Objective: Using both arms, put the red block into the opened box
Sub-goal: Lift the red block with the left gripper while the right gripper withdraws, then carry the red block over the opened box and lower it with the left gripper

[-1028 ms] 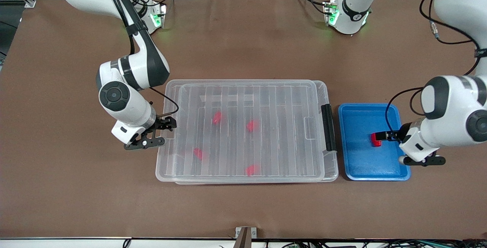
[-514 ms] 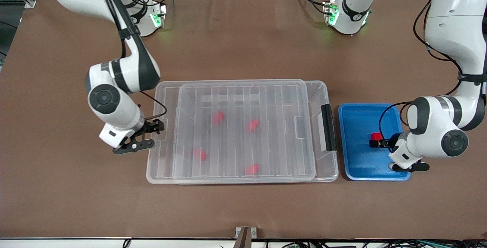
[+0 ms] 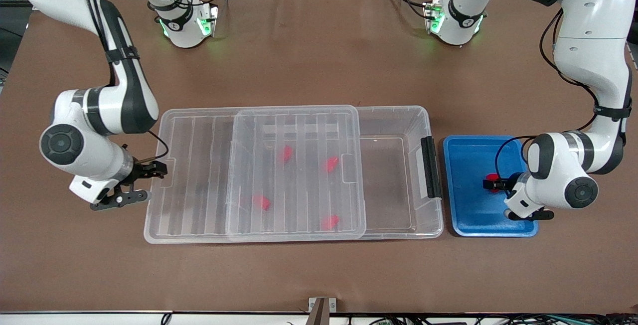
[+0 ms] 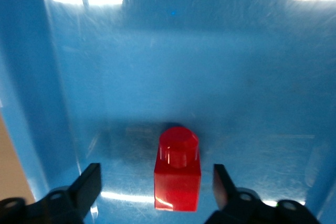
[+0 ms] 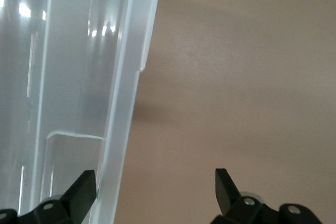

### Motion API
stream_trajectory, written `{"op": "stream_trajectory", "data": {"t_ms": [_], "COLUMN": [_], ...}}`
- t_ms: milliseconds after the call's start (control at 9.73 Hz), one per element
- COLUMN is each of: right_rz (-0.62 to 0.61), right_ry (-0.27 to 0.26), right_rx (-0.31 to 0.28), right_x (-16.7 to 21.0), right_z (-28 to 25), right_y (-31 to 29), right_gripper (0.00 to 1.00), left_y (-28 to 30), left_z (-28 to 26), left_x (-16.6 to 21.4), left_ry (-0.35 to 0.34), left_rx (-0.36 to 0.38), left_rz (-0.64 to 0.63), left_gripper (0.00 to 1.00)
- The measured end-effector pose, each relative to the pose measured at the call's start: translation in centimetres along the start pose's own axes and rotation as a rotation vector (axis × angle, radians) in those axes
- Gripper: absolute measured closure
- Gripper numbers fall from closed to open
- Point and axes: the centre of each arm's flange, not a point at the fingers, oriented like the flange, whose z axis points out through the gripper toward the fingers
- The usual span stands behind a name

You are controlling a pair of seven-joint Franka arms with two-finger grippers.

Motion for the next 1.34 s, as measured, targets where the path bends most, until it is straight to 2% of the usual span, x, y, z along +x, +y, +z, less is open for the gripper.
{"op": "stream_trajectory", "data": {"t_ms": [206, 308, 411, 617, 720, 925, 1131, 1336], "right_rz": [0.002, 0.015, 0.049, 0.172, 0.218, 0.296, 0.343, 0.328], "right_ry": [-0.001, 0.021, 0.042, 0.106, 0.136, 0.138, 0.111, 0.103], "right_rx": [0.002, 0.001, 0.0, 0.004, 0.009, 0.055, 0.094, 0.108], "right_x": [0.0, 0.2, 0.2, -1.6, -3.9, -9.9, -15.9, -18.9], "right_z": [-0.5, -1.9, -4.7, -14.0, -18.5, -24.8, -28.7, -29.7], "right_y": [-0.2, -0.6, -0.6, 1.0, 2.5, 6.1, 9.4, 11.2], "right_gripper": [0.0, 0.0, 0.0, 0.0, 0.0, 0.0, 0.0, 0.0], "left_y": [0.6, 1.1, 1.2, 2.7, 5.3, 12.5, 21.6, 29.8], "left_z": [0.3, -0.1, -1.2, -9.9, -16.0, -24.4, -24.9, -19.4], "left_x": [-0.1, -0.1, 0.2, -0.2, -2.0, -6.8, -9.8, -10.5], "left_ry": [-0.003, 0.003, 0.031, 0.129, 0.161, 0.213, 0.196, 0.131], "left_rx": [-0.004, -0.005, -0.005, -0.01, -0.017, -0.041, -0.087, -0.092], "left_rz": [0.007, 0.012, 0.013, 0.035, 0.068, 0.065, -0.008, -0.048], "left_gripper": [0.48, 0.62, 0.65, 0.65, 0.65, 0.65, 0.65, 0.65]}}
